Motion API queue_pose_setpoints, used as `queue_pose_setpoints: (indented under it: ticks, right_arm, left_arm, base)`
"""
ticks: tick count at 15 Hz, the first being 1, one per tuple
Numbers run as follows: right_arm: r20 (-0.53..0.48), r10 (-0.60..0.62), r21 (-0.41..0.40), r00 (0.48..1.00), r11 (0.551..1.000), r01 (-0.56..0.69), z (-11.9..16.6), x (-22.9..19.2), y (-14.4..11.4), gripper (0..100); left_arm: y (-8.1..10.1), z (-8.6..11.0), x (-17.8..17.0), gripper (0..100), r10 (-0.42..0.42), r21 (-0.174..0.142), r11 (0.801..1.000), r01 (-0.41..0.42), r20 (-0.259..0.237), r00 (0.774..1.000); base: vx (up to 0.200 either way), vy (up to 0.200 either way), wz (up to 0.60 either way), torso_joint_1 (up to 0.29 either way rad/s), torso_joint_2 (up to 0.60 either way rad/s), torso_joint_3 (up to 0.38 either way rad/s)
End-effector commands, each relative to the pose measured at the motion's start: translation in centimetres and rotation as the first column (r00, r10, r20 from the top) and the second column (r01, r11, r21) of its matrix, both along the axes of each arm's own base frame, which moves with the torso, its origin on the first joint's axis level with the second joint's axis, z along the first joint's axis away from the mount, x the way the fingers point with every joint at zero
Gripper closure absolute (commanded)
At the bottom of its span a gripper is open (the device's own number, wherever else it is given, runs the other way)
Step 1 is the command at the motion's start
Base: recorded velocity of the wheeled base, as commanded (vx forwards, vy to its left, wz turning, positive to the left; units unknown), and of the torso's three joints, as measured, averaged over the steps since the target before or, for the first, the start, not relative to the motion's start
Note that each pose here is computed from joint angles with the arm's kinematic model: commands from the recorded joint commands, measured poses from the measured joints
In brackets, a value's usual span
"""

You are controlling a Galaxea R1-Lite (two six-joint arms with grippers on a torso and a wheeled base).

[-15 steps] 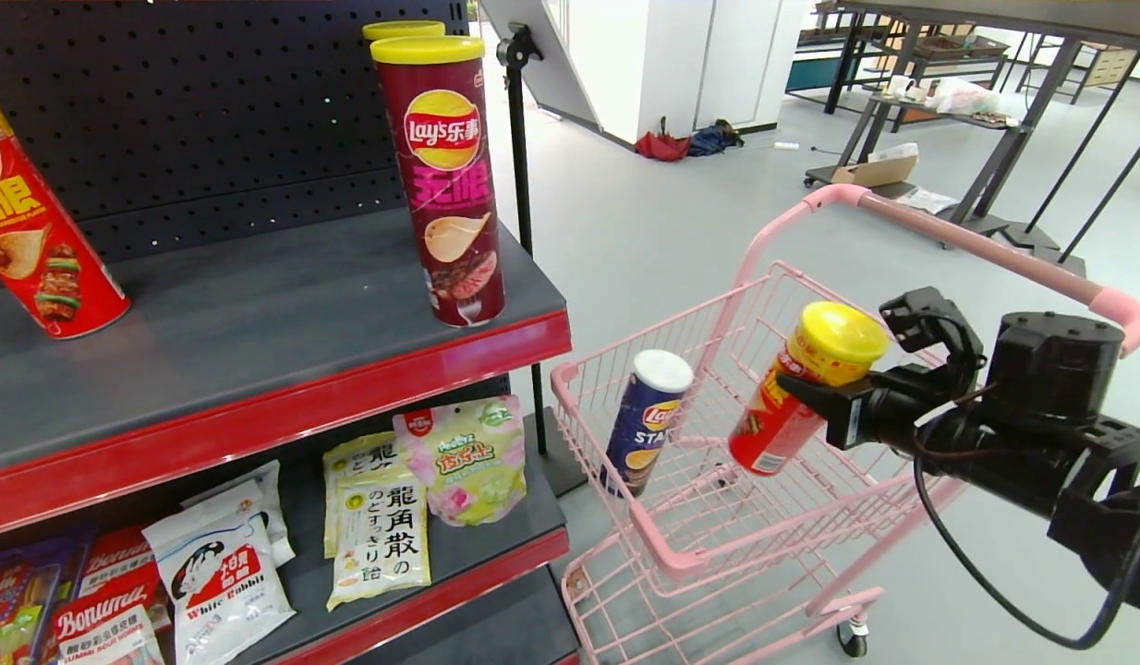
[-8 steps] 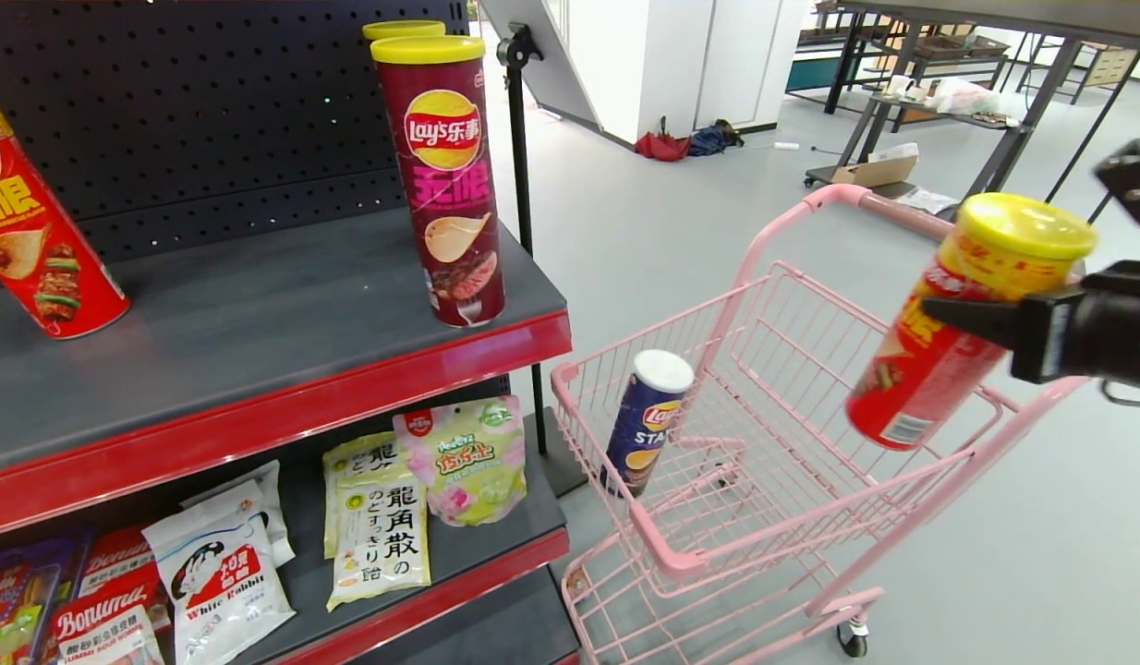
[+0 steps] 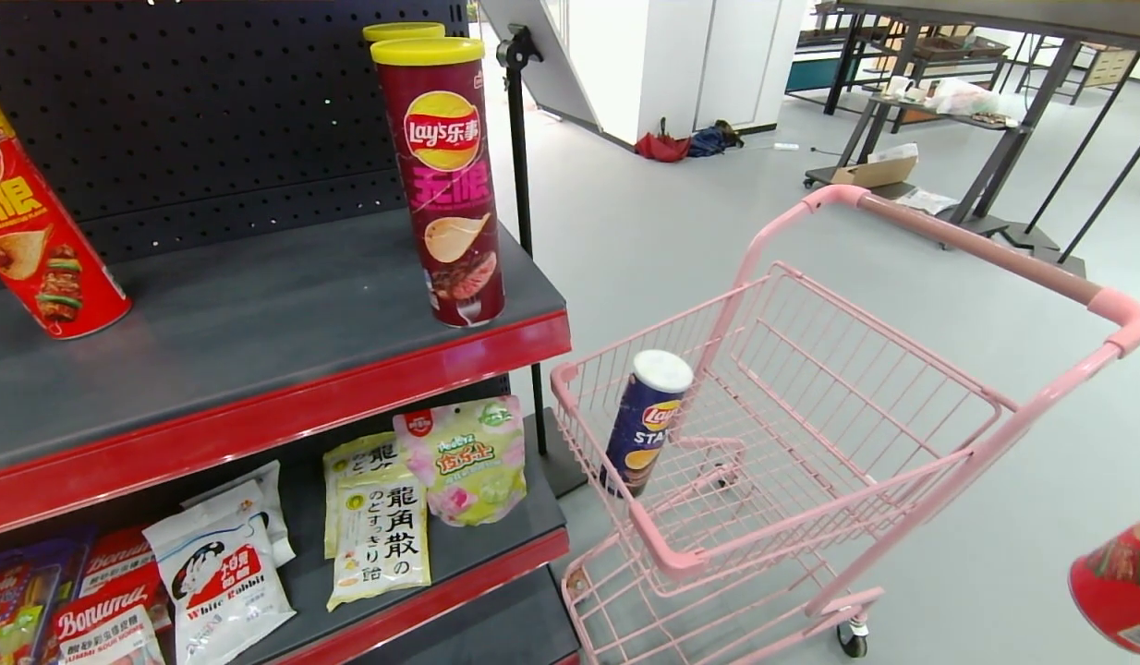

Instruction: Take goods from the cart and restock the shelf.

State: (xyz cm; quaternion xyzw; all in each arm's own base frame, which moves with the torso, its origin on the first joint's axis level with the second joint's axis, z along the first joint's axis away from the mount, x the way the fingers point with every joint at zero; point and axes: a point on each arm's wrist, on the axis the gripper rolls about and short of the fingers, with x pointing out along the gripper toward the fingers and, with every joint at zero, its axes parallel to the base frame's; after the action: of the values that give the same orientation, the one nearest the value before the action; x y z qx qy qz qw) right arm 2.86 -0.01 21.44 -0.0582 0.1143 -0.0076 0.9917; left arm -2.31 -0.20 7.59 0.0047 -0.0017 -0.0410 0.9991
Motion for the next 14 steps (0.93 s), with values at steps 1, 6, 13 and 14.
queue_pose_setpoints:
  ticks: [1, 6, 13, 14]
  right_arm:
    - [0.063, -0.026, 0.003, 0.998, 1.000, 0.025, -1.37, -2.24, -0.22, 100]
    - [0.045, -0.027, 0.001, 0.999, 1.000, 0.027, -1.83, -2.11, -0.21, 100]
    - [0.022, -0.016, -0.001, 1.000, 1.000, 0.016, -2.08, -1.75, -0.17, 100]
    - [0.020, -0.016, 0.000, 1.000, 1.000, 0.016, -2.07, -1.69, -0.16, 100]
  left_arm:
    - [0.00, 0.00, 0.01, 0, 0.001, 0.000, 1.000, -0.001, -0.001, 1.000]
    - [0.00, 0.00, 0.01, 0, 0.001, 0.000, 1.000, -0.001, -0.001, 1.000]
    - [0.00, 0.00, 0.01, 0, 0.001, 0.000, 1.000, -0.001, -0.001, 1.000]
    - [0.00, 0.00, 0.01, 0, 0.001, 0.000, 1.000, -0.001, -0.001, 1.000]
  base:
    - [0.000, 0.000, 0.00, 0.000, 0.00, 0.000]
    - [0.000, 0.000, 0.00, 0.072, -0.22, -0.144]
    - [0.000, 0.000, 0.00, 0.208, -0.57, -0.358]
    - [0.000, 0.000, 0.00, 0.183, -0.48, -0.290]
